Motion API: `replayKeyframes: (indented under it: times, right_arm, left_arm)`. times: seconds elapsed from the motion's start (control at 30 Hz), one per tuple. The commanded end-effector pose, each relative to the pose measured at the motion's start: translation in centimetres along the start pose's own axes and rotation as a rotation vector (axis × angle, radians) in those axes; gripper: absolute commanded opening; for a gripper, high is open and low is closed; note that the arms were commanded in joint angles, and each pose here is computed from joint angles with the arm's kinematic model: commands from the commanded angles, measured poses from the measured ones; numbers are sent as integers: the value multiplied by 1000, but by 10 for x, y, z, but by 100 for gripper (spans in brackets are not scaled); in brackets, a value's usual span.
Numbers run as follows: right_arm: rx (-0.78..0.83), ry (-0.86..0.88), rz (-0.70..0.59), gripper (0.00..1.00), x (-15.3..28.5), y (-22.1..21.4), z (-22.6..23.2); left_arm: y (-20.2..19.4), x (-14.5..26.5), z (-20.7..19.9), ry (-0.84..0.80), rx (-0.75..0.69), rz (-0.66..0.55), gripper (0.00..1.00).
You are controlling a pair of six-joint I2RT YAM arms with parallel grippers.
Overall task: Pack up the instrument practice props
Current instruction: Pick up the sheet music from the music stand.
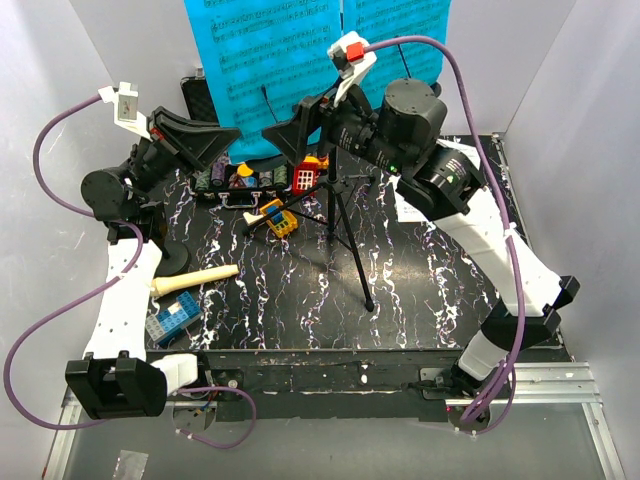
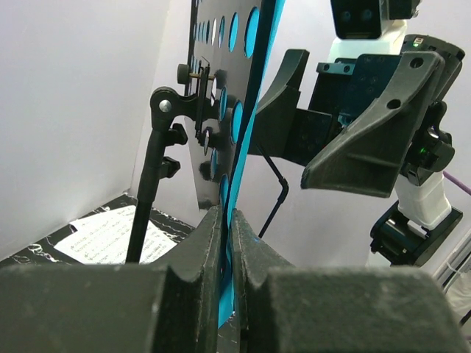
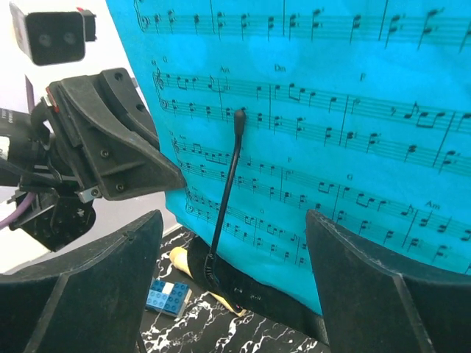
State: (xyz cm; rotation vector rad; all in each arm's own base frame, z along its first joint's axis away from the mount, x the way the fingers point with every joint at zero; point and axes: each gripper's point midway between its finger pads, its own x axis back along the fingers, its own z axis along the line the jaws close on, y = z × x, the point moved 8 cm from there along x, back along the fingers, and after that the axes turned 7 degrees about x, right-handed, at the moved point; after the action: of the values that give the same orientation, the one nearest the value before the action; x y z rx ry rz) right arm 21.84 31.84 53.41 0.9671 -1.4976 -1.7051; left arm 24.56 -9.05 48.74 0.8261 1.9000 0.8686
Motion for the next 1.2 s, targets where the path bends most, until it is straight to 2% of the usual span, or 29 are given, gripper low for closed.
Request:
replayKeyframes:
  times: [0.0, 0.6, 0.93, 1.03, 1.17]
  right_arm:
    - [26, 2, -130, 84, 6, 34, 4]
    - [1, 35, -95, 52, -8, 21, 6]
    - [-15, 18, -129, 19, -1, 30, 7]
    - [-19, -10, -128, 1, 1, 29, 5]
    - [-17, -24, -128, 1, 2, 28, 3]
  left_arm:
    - [-8, 1, -8, -27, 11, 51, 0]
    - [-8, 1, -12, -38, 2, 68, 0]
    - [-7, 1, -15, -42, -4, 70, 0]
    - [-7, 2, -17, -44, -9, 69, 0]
    - [-6, 2, -20, -43, -17, 70, 0]
